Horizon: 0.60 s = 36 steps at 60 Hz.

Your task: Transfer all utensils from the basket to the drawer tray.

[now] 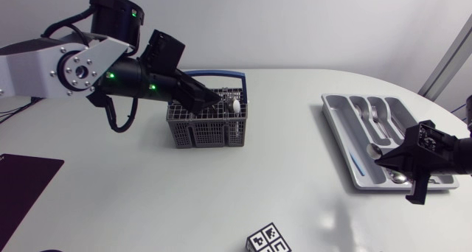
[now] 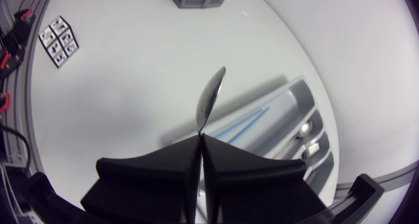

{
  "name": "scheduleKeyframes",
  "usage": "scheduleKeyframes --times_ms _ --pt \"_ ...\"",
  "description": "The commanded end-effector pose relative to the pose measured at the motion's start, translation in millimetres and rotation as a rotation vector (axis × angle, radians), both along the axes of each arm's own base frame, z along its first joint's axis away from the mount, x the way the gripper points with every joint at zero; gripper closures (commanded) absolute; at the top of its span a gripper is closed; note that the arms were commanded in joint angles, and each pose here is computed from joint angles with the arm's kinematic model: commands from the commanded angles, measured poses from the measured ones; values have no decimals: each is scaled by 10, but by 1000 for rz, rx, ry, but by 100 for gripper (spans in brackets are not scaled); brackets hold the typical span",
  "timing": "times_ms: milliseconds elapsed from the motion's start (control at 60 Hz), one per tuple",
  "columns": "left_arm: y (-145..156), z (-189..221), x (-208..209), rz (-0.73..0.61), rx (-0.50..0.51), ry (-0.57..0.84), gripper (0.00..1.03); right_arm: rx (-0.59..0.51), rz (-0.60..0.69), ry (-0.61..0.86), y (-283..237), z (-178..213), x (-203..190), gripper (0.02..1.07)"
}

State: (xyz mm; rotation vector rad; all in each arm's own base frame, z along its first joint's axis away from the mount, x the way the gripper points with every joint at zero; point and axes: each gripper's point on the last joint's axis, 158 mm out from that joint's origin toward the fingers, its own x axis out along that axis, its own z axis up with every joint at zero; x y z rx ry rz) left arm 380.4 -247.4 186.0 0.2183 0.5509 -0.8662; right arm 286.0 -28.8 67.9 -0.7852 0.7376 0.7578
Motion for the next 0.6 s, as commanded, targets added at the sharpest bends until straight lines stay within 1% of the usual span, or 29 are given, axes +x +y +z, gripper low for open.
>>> scheduleKeyframes --times_ms 0,17,50,67,83,217,233,317,400,450,533,583 --pt "40 -178 55 -29 84 -41 28 -70 23 -9 -312 -165 -5 101" --pt "42 -186 58 -29 86 -41 28 -72 22 -9 -328 -171 -3 101" --pt "25 -206 51 -42 97 -48 28 -124 15 -29 -525 -229 43 101" --pt "19 -230 44 -53 111 -55 25 -146 8 -41 -599 -244 70 101" --pt "21 -231 46 -54 113 -57 24 -164 3 -50 -657 -257 88 101" --pt "-49 -301 2 -123 189 -118 21 -228 -11 -58 -1088 -371 131 101" --pt "-65 -327 -17 -142 214 -132 20 -246 -14 -60 -1167 -402 143 101" --pt "-81 -378 -23 -173 289 -181 20 -285 -12 -64 -1342 -485 151 101" --pt "-96 -450 -80 -215 334 -190 20 -321 -16 -61 -1488 -567 147 101" --pt "-105 -508 -132 -261 373 -214 20 -350 -8 -65 -1550 -612 135 101" --pt "-95 -562 -161 -294 422 -242 20 -403 4 -78 -1640 -649 102 101" --pt "-87 -591 -174 -311 444 -249 20 -419 8 -79 -1664 -668 78 98"
